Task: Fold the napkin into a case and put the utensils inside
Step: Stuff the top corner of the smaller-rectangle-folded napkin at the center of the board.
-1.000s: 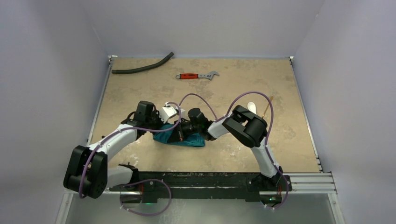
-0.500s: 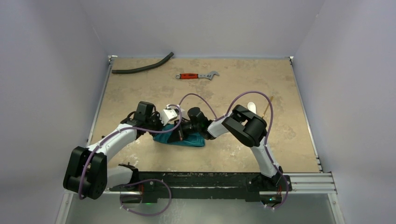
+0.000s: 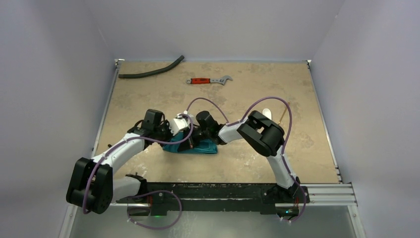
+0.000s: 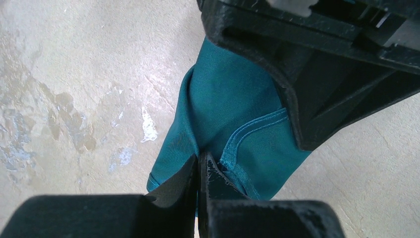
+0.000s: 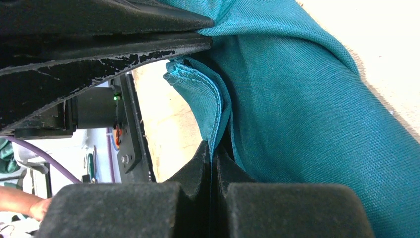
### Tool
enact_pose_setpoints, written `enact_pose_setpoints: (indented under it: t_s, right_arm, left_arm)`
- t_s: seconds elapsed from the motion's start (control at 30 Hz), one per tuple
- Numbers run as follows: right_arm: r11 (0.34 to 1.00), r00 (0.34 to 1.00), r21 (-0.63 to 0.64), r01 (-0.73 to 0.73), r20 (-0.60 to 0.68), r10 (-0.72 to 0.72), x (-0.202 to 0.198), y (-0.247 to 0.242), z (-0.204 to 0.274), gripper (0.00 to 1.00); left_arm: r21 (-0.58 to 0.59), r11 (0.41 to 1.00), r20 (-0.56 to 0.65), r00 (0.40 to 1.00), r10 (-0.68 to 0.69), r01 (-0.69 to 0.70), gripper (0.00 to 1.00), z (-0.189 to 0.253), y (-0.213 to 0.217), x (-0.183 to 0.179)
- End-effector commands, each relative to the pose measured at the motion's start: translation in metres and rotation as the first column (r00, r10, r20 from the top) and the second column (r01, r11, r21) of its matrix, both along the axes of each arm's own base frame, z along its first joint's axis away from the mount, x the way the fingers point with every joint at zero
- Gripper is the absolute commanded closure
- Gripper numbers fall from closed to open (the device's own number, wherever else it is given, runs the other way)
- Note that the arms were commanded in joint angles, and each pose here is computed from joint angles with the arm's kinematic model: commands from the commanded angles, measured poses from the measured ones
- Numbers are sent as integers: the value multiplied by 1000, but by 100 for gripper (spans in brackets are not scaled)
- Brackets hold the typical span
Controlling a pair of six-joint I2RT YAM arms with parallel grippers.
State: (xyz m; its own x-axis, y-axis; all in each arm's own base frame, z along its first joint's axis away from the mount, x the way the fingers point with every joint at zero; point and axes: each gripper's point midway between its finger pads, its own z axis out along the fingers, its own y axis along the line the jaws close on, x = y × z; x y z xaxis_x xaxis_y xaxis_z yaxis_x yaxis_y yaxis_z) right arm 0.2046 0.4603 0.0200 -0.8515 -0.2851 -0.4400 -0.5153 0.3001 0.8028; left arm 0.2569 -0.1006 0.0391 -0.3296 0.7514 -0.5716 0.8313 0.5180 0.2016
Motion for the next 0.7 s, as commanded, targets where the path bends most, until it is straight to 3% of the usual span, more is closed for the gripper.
enact_pose_setpoints:
  t_s: [0.0,0.47,0.67]
  right_arm:
    - [996,1000,-90,-16,-15,15,-1,-10,-6,100]
    - [998,1000,-67,-15,-14,14,16,5,24,100]
    - [995,999,-92,-46,-17,44,22,9,15,100]
  left_arm:
    - [-26,998,32,998,-53,54,100,6,-8,0]
    - [-21,994,50,993,-105,106,100,7,-14,-4]
    - [-15,991,50,990,-134,135,100,5,-16,-8]
